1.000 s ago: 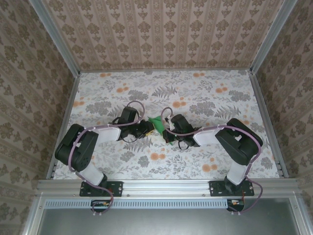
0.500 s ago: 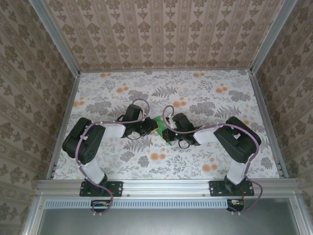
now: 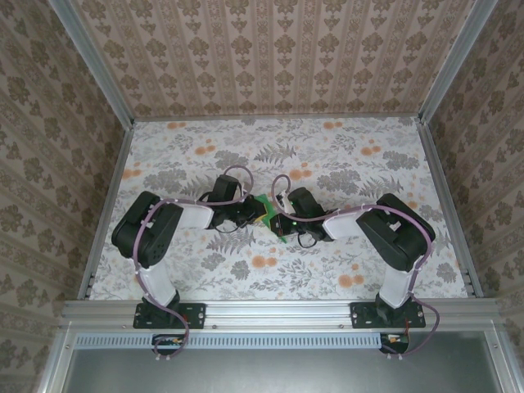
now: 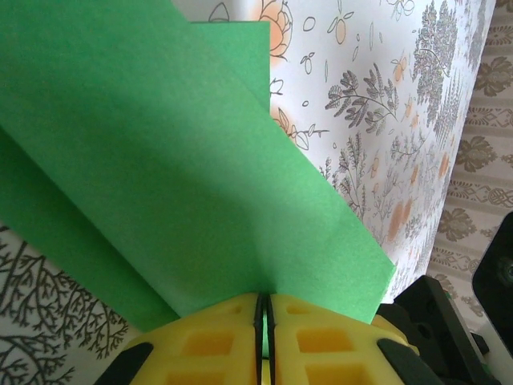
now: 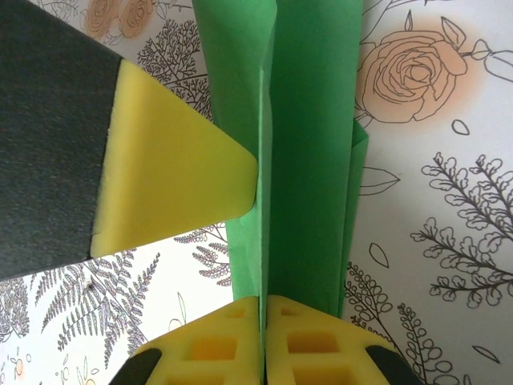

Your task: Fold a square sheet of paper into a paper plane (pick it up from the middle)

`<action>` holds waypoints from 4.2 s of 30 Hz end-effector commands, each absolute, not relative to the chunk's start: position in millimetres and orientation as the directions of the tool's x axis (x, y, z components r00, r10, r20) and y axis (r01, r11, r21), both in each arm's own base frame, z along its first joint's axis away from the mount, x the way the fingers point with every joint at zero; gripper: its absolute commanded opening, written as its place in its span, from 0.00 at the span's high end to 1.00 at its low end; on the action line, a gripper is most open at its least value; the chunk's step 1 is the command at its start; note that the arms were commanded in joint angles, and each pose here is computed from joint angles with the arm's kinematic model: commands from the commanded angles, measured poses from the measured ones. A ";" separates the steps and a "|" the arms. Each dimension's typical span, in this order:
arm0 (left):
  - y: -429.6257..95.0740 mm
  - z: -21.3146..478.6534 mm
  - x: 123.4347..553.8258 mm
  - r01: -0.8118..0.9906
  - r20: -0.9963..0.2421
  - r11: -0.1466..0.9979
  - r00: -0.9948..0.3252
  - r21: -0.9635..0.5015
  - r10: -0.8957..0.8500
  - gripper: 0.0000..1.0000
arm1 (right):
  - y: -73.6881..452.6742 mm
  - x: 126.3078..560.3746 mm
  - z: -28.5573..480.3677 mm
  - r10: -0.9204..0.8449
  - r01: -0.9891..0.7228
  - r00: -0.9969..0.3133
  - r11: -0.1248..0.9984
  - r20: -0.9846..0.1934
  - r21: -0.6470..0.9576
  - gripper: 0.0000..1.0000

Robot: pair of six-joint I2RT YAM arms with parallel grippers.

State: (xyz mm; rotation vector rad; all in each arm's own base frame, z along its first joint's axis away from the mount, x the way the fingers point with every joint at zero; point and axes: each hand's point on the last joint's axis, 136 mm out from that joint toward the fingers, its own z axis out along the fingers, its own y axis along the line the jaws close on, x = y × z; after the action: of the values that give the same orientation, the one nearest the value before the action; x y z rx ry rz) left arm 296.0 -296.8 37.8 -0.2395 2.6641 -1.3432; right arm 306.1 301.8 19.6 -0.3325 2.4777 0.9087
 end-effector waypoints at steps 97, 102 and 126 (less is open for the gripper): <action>-286.8 34.5 283.8 -0.057 -0.079 0.608 -0.978 -0.792 -0.195 0.89 | 295.8 283.6 25.8 -0.151 -0.330 -0.929 0.751 -0.338 0.571 0.82; -286.7 33.9 282.8 -0.061 -0.074 0.605 -0.978 -0.794 -0.196 0.89 | 292.2 285.3 46.9 -0.135 -0.332 -0.923 0.754 -0.361 0.566 0.71; -285.6 48.3 271.5 -0.053 -0.075 0.583 -0.978 -0.811 -0.194 0.88 | 300.0 279.3 38.6 -0.186 -0.340 -0.930 0.761 -0.317 0.552 0.72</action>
State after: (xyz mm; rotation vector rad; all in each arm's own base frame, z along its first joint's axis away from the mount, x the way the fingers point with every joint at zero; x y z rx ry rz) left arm 278.2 -283.9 44.3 -0.2292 2.6540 -1.3303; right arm 279.2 294.6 40.2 -0.3712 2.7088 0.9289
